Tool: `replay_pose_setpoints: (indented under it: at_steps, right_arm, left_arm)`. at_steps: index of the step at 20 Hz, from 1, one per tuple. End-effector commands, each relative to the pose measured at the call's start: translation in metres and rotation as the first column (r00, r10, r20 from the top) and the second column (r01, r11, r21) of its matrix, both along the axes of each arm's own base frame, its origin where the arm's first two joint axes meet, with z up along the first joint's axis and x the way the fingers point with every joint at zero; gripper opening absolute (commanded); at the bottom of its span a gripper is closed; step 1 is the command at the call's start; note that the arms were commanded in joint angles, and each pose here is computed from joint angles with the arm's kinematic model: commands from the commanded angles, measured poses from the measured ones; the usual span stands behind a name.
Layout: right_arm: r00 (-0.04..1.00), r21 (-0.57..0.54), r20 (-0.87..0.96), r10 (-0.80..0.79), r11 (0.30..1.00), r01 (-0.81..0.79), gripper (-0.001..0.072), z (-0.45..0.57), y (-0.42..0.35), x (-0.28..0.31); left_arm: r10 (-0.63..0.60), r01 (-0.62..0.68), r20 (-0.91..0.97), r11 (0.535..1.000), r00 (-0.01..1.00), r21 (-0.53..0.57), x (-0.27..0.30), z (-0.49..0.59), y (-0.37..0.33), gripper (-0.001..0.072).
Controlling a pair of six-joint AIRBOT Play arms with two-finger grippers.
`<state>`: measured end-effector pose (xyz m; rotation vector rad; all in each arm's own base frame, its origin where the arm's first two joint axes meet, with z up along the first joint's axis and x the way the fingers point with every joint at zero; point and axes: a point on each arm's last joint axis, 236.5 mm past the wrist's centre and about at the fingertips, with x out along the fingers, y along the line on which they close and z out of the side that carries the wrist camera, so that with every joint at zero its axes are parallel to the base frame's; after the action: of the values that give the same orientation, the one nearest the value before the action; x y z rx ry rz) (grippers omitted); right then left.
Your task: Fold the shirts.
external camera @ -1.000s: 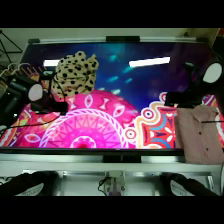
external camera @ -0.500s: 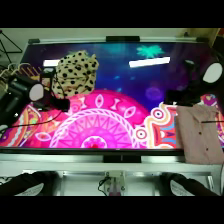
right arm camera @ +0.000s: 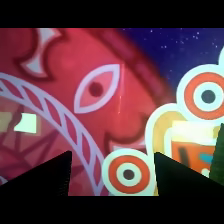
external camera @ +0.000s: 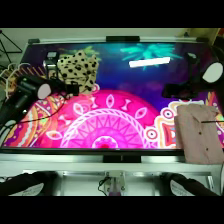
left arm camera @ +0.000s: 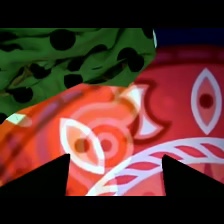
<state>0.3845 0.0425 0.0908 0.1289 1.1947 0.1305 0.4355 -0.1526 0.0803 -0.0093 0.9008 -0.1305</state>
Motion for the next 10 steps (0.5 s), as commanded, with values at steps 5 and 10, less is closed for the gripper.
replay_pose_setpoints:
  at_steps: [5,10]
  right_arm:
    - [1.000,0.030,0.020,0.003,1.000,-0.003,0.0628,0.003,0.007,0.004]
    - [1.000,0.039,0.020,0.004,0.999,-0.004,0.0628,0.003,0.009,0.004]
  left_arm:
    - [0.178,-0.179,-0.081,0.984,0.981,-0.008,0.118,-0.061,0.068,0.0719]
    - [0.144,-0.202,-0.289,0.963,0.946,-0.180,0.146,-0.141,0.051,0.0719]
